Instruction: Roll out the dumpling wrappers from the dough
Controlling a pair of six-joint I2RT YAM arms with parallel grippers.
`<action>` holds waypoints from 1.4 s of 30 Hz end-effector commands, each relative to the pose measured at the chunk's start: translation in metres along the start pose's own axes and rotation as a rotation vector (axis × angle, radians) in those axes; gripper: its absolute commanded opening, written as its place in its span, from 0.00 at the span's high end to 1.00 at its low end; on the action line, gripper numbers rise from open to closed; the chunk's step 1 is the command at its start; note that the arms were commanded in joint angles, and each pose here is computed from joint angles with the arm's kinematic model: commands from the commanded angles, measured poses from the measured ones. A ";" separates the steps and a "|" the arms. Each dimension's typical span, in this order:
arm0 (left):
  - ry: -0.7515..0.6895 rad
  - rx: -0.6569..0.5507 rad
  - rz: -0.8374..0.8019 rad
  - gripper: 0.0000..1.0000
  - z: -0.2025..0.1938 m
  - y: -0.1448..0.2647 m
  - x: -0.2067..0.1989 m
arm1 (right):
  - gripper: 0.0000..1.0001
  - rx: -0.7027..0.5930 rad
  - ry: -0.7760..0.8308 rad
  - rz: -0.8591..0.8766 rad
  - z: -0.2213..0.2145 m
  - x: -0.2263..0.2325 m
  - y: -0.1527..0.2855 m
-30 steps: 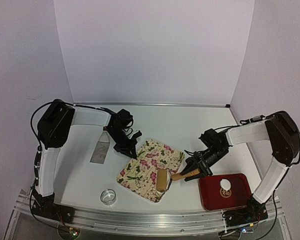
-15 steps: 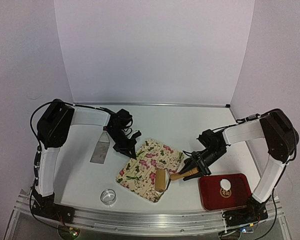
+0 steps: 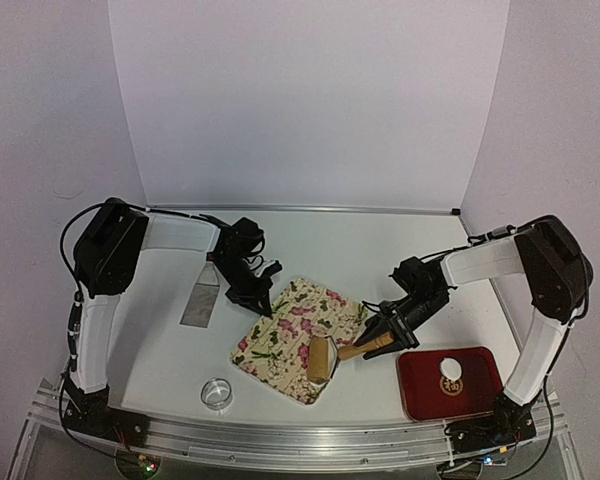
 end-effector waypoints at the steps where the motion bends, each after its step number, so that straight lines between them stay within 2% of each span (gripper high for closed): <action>1: 0.003 -0.045 0.096 1.00 0.010 0.009 0.019 | 1.00 -0.419 -0.510 -0.510 0.052 -0.119 0.002; 24: -0.001 -0.043 0.094 1.00 0.008 0.009 0.020 | 1.00 -0.447 -0.535 -0.520 0.056 -0.123 -0.006; 28: 0.003 -0.045 0.094 1.00 0.009 0.010 0.022 | 1.00 -0.466 -0.508 -0.502 0.058 -0.111 -0.005; 32: 0.032 -0.051 0.093 1.00 0.009 0.013 0.027 | 1.00 -0.507 -0.350 -0.459 0.068 -0.061 -0.005; 35: 0.066 -0.063 0.098 1.00 0.010 0.018 0.032 | 1.00 -0.527 -0.098 -0.421 0.068 0.009 -0.012; 39: 0.107 -0.083 0.093 1.00 0.011 0.023 0.038 | 1.00 -0.513 0.189 -0.381 0.050 0.085 -0.031; 42: 0.131 -0.093 0.094 1.00 0.013 0.027 0.041 | 1.00 -0.505 0.294 -0.345 0.033 0.113 -0.034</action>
Point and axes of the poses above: each gripper's point midway between its finger pads, its own y axis back along the fingers, its own x axis along the line the jaws close on, z = x × y, the point moved 3 cm from there along y, back along the fingers, and after that the axes turned 13 degrees about -y, right-handed, at the moved point
